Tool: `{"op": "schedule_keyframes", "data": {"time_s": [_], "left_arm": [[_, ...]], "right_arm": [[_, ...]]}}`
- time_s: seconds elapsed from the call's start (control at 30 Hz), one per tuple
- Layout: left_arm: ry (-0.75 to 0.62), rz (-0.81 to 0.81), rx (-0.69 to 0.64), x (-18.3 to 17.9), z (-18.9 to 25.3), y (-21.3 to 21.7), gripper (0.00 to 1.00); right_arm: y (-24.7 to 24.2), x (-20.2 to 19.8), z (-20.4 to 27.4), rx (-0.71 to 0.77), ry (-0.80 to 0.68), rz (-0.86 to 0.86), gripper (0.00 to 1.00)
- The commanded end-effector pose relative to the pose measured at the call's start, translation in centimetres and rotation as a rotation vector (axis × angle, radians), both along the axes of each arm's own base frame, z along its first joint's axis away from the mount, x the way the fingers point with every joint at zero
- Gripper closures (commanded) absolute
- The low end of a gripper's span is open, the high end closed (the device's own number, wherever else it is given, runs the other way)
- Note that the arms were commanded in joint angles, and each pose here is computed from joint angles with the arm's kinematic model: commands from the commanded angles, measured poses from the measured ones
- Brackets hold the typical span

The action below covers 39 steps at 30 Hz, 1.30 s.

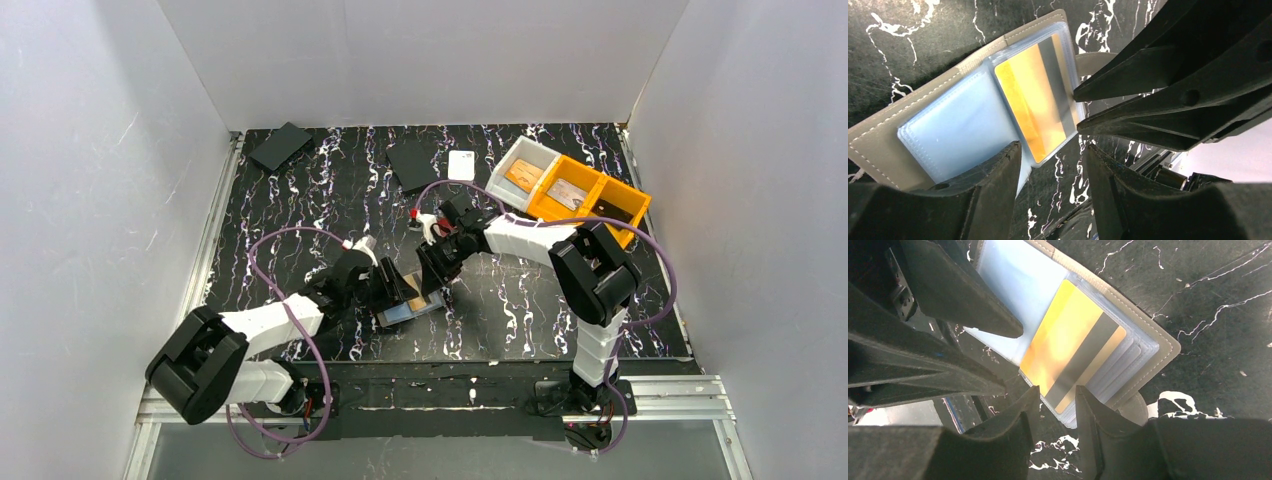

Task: Take the credit cards out of the card holder
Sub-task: Remove the credit card from the card holder.

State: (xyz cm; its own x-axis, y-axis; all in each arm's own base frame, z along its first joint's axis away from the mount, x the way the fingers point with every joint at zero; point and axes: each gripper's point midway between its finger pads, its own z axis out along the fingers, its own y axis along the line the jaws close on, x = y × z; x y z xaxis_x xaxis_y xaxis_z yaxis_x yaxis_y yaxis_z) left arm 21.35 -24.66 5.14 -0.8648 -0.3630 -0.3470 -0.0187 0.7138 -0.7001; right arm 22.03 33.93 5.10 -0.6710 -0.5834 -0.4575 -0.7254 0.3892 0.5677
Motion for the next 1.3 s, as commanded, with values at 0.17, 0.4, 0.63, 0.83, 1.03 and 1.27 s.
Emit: {"op": "schedule_keyframes", "data": {"time_s": [0.17, 0.4, 0.63, 0.83, 1.03, 1.27], "left_arm": [[0.007, 0.018, 0.045, 0.4, -1.2, 0.4, 0.55], [0.022, 0.033, 0.049, 0.6, -1.6, 0.4, 0.6], [0.037, 0.055, 0.045, 0.6, -2.2, 0.6, 0.63], [0.048, 0.07, 0.033, 0.6, -2.5, 0.6, 0.66], [0.055, 0.126, -0.01, 0.6, -2.6, 1.2, 0.67], [0.03, 0.153, -0.079, 0.9, -1.8, 1.5, 0.73]], "right_arm": [[-0.6, 0.7, -0.2, 0.003, -0.016, -0.062, 0.56], [-0.3, -0.1, -1.3, 0.015, 0.059, -0.068, 0.57], [0.2, -0.8, -1.7, 0.036, 0.123, -0.064, 0.58], [0.5, -1.3, -1.7, 0.061, 0.163, -0.055, 0.59], [0.1, -1.1, -2.6, 0.019, 0.156, -0.082, 0.65], [-0.2, -1.3, -3.4, -0.002, 0.172, -0.087, 0.75]]}}
